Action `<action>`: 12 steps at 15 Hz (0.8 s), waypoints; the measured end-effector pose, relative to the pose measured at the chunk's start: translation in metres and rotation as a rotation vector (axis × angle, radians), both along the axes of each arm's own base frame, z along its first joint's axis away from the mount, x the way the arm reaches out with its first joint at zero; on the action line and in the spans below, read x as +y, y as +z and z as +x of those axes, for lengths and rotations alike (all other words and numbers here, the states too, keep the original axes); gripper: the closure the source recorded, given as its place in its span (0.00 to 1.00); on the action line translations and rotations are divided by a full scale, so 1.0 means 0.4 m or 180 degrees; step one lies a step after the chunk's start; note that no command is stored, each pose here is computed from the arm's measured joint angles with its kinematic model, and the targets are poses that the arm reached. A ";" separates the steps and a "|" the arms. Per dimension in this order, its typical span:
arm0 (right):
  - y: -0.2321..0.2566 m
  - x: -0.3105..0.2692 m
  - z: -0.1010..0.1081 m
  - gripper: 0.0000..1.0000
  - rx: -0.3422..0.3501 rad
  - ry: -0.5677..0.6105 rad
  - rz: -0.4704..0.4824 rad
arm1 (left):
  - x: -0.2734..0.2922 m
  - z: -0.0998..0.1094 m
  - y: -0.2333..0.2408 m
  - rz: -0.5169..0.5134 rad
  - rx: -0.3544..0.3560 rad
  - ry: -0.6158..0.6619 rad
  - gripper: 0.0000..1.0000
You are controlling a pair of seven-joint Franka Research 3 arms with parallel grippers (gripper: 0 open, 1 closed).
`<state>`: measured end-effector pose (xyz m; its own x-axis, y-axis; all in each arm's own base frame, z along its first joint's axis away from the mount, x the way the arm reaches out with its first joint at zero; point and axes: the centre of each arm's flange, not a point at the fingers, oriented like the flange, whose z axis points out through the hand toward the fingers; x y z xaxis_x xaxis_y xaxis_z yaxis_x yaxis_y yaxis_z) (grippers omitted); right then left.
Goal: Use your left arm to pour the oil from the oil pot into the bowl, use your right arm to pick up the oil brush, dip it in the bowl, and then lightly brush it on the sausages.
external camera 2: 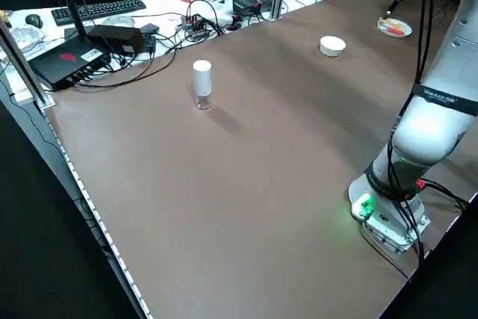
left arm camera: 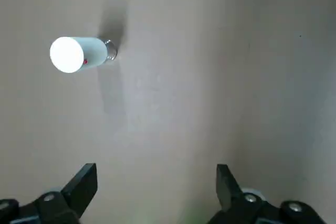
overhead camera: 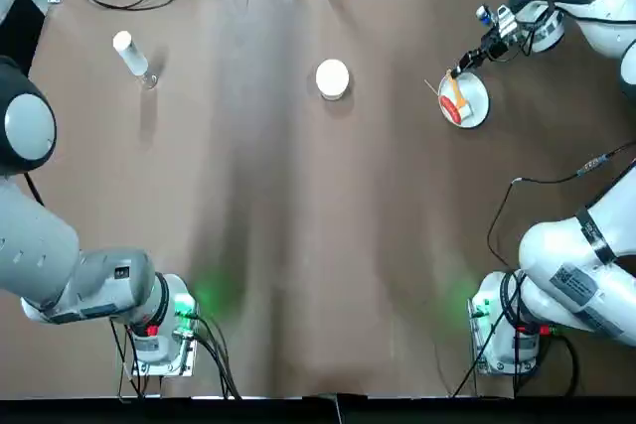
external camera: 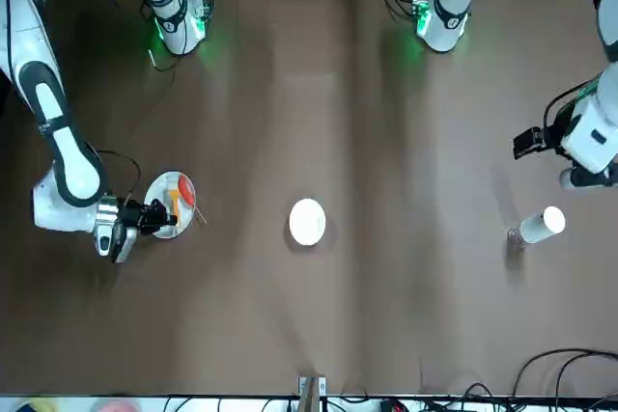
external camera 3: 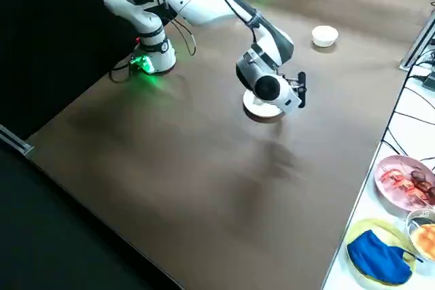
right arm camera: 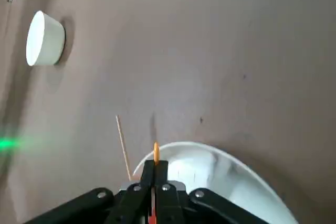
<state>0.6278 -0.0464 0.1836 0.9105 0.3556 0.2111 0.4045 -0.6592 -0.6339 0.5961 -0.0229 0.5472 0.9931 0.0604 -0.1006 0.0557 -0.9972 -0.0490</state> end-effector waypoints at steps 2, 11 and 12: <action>0.020 0.000 0.019 0.96 -0.0065 -0.0004 -0.0008 | 0.014 0.023 -0.035 -0.0015 -0.0006 0.0024 0.00; 0.040 0.117 0.053 0.96 -0.0168 -0.0188 0.0165 | -0.048 0.035 -0.072 -0.0037 0.0048 -0.0113 0.00; 0.039 0.122 0.053 0.96 -0.0167 -0.0183 0.0164 | -0.063 0.036 -0.076 -0.0037 0.0058 -0.0143 0.00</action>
